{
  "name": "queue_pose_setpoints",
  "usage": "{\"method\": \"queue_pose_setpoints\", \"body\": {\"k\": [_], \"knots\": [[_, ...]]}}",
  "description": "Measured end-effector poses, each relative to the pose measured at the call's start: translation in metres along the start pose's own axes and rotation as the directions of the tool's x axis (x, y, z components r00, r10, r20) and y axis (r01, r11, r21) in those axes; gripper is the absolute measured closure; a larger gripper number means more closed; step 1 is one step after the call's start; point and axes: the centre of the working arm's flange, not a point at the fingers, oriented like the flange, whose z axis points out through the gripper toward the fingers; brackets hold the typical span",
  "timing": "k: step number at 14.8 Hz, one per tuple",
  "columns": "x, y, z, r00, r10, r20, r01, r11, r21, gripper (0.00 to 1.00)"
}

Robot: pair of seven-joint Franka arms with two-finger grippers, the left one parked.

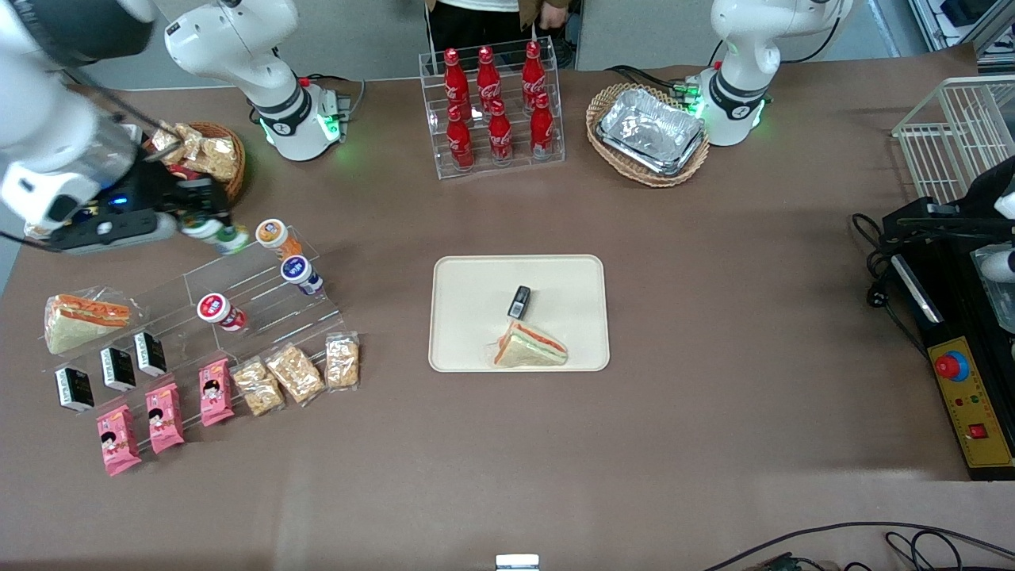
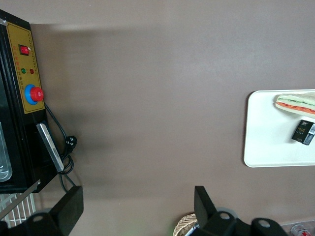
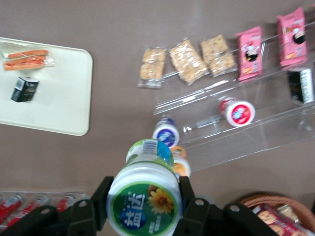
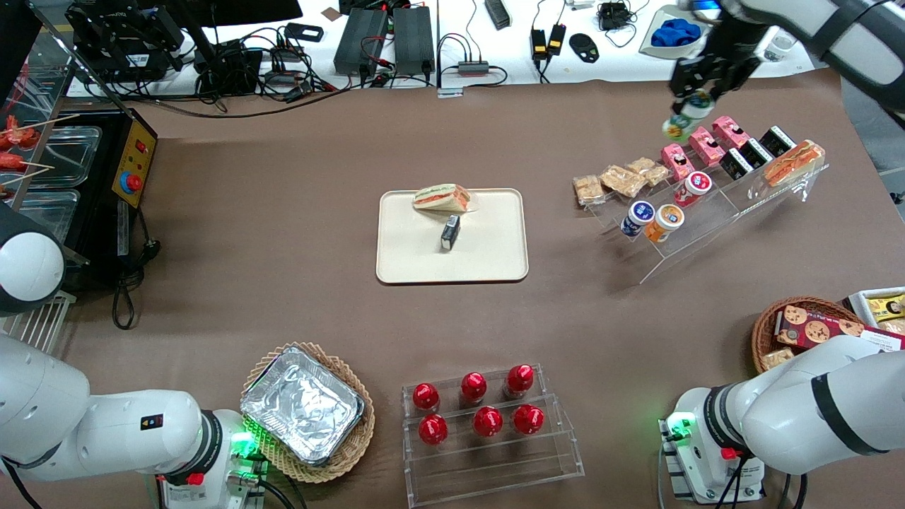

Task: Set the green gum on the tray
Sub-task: 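Lift the green-labelled cup off the rack with the right gripper, then carry the cup over the cream tray beside the black box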

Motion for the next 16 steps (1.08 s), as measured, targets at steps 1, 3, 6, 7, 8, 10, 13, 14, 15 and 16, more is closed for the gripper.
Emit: {"method": "queue_pose_setpoints", "body": {"k": [1, 3, 6, 7, 8, 10, 13, 14, 15, 16], "knots": [[-0.001, -0.021, 0.004, 1.000, 0.018, 0.007, -0.018, 1.000, -0.006, 0.41], [-0.001, -0.057, 0.016, 0.999, 0.032, 0.028, -0.031, 0.999, -0.016, 0.41], [0.010, -0.093, 0.046, 0.995, 0.062, 0.079, -0.064, 0.998, 0.018, 0.41], [0.016, -0.103, 0.058, 0.994, 0.065, 0.087, -0.068, 0.997, 0.024, 0.41], [0.021, -0.114, 0.071, 0.994, 0.067, 0.087, -0.069, 0.997, 0.022, 0.41], [0.028, -0.145, 0.098, 0.992, 0.099, 0.079, -0.100, 0.995, 0.003, 0.41], [0.023, -0.201, 0.142, 0.991, 0.126, 0.053, -0.125, 0.992, -0.024, 0.41], [0.022, -0.217, 0.162, 0.992, 0.122, 0.040, -0.121, 0.992, -0.031, 0.41], [0.022, -0.229, 0.182, 0.992, 0.123, 0.024, -0.122, 0.992, -0.036, 0.41], [0.023, -0.239, 0.205, 0.992, 0.129, 0.006, -0.129, 0.991, -0.042, 0.41]]}}
